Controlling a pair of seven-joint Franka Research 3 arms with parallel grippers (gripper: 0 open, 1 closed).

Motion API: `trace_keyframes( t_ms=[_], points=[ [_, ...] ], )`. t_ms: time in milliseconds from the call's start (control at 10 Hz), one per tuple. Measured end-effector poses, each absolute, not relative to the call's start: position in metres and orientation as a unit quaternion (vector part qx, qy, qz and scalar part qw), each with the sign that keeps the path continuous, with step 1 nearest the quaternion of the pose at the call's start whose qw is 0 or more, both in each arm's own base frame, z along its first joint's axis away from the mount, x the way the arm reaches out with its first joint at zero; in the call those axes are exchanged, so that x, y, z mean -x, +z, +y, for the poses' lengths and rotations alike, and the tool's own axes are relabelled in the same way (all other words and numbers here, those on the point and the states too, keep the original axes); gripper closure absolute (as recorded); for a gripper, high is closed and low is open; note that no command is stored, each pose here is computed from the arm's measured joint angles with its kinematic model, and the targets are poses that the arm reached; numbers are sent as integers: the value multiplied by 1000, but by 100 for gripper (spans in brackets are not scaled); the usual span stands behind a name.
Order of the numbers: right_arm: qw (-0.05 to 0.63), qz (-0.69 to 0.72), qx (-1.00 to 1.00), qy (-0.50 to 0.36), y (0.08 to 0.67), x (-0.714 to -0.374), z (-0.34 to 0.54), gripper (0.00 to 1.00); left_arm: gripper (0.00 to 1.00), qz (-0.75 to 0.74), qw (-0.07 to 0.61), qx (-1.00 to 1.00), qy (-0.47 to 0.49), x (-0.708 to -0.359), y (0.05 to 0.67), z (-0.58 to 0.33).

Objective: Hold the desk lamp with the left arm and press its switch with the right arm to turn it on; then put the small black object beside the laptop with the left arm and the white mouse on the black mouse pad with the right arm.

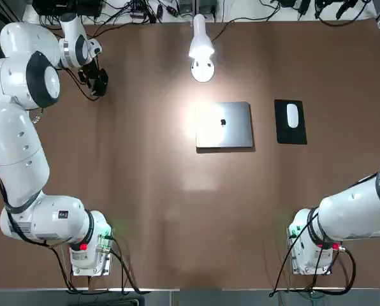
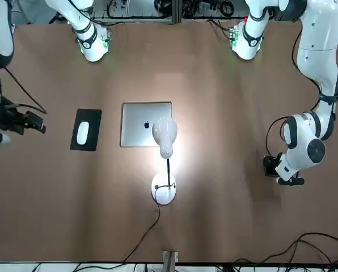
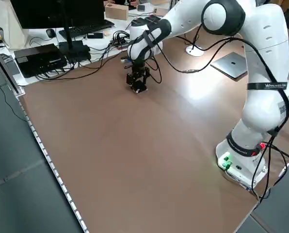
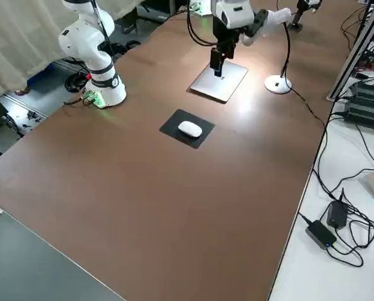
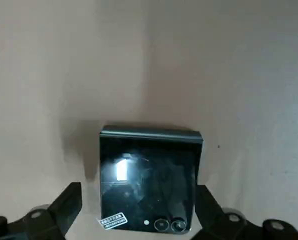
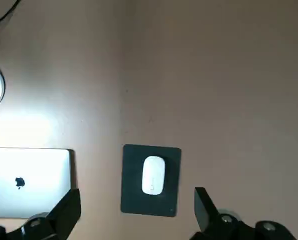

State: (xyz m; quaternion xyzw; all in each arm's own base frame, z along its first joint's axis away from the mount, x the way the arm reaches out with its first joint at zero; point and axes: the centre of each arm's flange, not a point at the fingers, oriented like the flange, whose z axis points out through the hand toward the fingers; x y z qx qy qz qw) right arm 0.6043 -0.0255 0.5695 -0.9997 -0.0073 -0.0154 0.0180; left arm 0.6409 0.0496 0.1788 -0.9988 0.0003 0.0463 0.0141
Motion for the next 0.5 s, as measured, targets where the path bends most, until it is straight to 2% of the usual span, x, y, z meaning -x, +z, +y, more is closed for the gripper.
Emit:
trace_keyframes(
  t_ms=[200, 500],
  points=[
    [9, -2, 999, -45, 599, -609, -33, 0, 0, -5, 10, 999, 42, -641, 175, 49],
    [7, 5, 999, -49, 603, -611, -42, 0, 3, -6, 9, 999, 45, -639, 169, 49]
  ],
)
